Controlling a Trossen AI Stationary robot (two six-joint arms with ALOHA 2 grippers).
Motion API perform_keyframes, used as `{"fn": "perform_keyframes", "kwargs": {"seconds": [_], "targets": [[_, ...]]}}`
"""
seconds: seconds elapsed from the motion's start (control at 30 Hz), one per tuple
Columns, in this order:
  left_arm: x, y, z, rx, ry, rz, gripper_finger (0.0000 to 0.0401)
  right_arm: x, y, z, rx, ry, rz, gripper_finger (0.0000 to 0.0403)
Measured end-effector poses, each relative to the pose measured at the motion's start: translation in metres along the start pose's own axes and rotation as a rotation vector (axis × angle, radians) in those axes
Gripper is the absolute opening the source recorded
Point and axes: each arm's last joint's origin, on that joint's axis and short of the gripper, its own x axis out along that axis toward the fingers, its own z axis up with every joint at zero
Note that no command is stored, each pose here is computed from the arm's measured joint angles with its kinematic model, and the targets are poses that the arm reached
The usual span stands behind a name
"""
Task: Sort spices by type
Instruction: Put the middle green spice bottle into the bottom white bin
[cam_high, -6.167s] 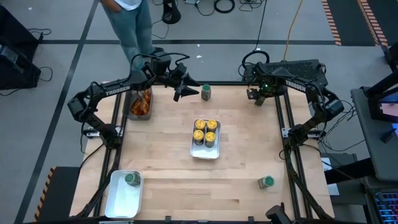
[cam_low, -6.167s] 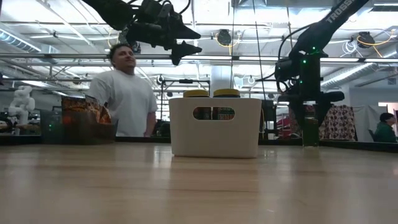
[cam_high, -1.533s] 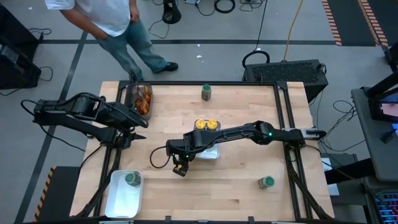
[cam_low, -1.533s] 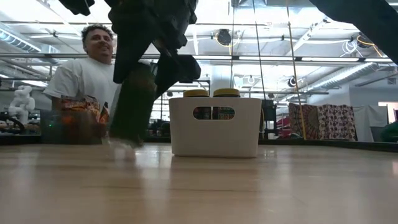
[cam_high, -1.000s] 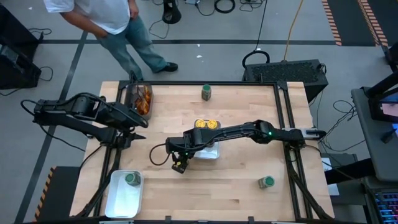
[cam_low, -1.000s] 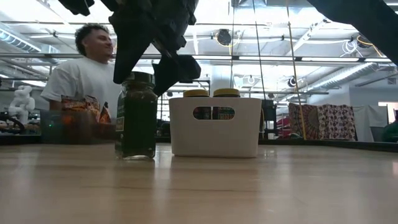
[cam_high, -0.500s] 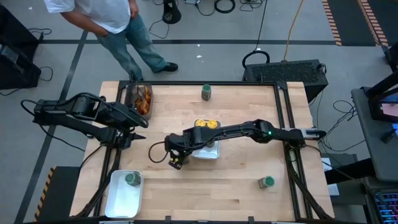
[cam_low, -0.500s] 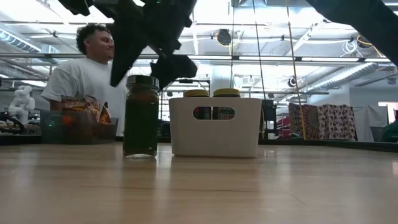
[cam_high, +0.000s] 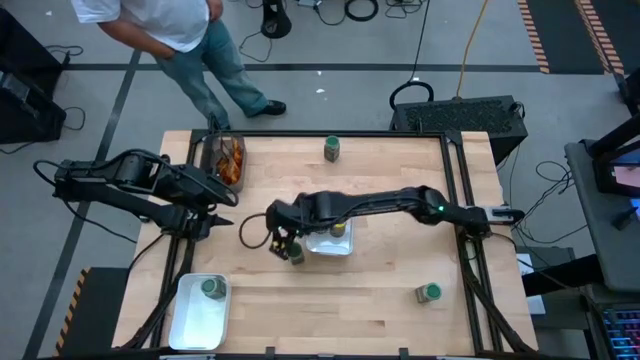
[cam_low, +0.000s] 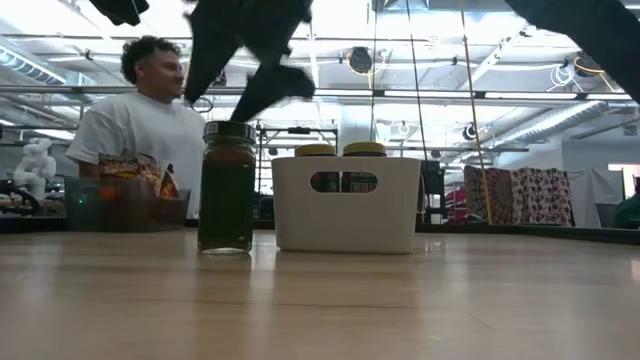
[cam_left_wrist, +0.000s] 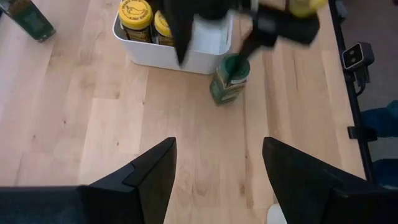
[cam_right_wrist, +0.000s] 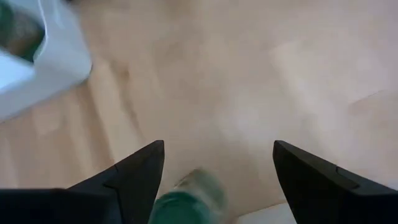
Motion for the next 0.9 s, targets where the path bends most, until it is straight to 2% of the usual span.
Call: {"fn": "perform_keyframes", "kwargs": {"seconds": [0.27, 0.43, 0.57, 0.73, 0.9], "targets": [[0.003, -0.001, 0.008, -0.056, -0.05, -0.01, 0.0242, -0.09, -0.017, 0.009, -0.054, -0.153, -0.232, 0.0281], [0.015, -0.004, 0.023, -0.056, -0.104, -0.021, 0.0242, -0.138, -0.028, 0.002, -0.046, -0.149, -0.305, 0.0281], [0.036, -0.006, 0.035, -0.04, -0.086, -0.018, 0.0242, -0.166, -0.035, -0.01, -0.02, -0.138, -0.392, 0.0281], [0.073, -0.016, 0.043, 0.092, 0.03, -0.023, 0.0242, -0.191, -0.034, -0.027, 0.007, -0.143, -0.483, 0.0281], [0.113, -0.031, 0.052, 0.273, 0.074, -0.055, 0.0242, -0.196, -0.025, -0.034, 0.002, -0.164, -0.478, 0.0281]]}}
